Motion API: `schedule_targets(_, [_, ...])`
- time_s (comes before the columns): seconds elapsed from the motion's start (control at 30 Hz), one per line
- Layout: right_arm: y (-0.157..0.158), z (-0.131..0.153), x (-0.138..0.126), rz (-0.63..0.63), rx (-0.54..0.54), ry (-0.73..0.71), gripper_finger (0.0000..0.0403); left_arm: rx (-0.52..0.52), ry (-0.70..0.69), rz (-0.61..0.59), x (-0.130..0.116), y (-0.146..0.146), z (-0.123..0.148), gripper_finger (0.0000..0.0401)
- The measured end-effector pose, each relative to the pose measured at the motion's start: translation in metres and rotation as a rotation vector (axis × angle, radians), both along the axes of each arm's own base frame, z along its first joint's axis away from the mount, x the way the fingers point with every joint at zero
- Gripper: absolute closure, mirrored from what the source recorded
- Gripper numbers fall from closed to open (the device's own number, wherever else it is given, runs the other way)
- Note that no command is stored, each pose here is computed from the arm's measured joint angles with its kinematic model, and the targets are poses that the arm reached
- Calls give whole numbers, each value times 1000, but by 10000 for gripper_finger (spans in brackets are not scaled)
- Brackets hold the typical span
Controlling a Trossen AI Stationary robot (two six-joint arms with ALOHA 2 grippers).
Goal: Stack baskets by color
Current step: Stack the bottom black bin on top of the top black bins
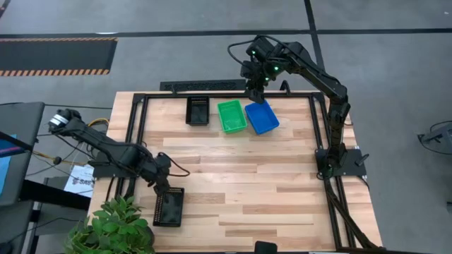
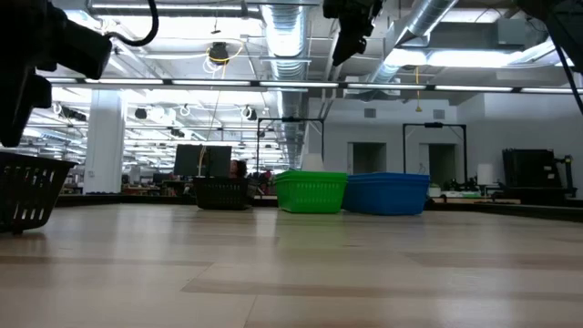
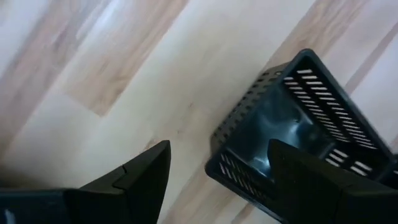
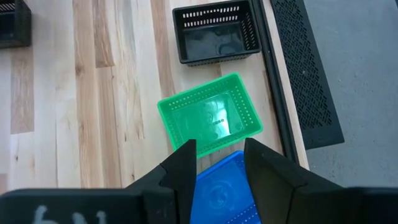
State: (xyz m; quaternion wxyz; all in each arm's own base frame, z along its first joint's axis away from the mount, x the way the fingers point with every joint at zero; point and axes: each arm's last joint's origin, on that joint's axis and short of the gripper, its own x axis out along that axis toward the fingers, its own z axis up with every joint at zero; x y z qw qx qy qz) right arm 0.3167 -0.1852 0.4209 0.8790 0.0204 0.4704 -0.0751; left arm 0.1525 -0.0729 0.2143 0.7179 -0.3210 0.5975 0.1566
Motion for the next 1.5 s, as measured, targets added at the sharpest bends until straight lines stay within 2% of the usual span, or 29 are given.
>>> schedule_targets(0.23, [0,0,0,0,0,0,249,49,-11,-132,9,-12,-10,145])
schedule_targets(0.4, [0,0,0,1,-1,1,249,54,-16,-168,19,-20,-20,145])
schedule_targets(0.63, [0,0,0,16,-11,2,249,47,79,-268,27,-26,-38,145])
schedule_targets(0.8, [0,0,0,16,-11,2,249,58,48,-309,31,-28,-40,152])
schedule_targets(0.93, [0,0,0,15,-11,2,249,75,37,-332,32,-27,-40,196])
schedule_targets(1.07, [0,0,0,7,-4,2,249,112,21,-359,32,-27,-40,274])
schedule_targets(1.27, [1,-1,0,-17,19,9,249,122,9,-320,30,-20,-55,386])
schedule_targets(1.5, [10,-3,0,-34,63,43,249,121,26,-170,35,-2,-57,396])
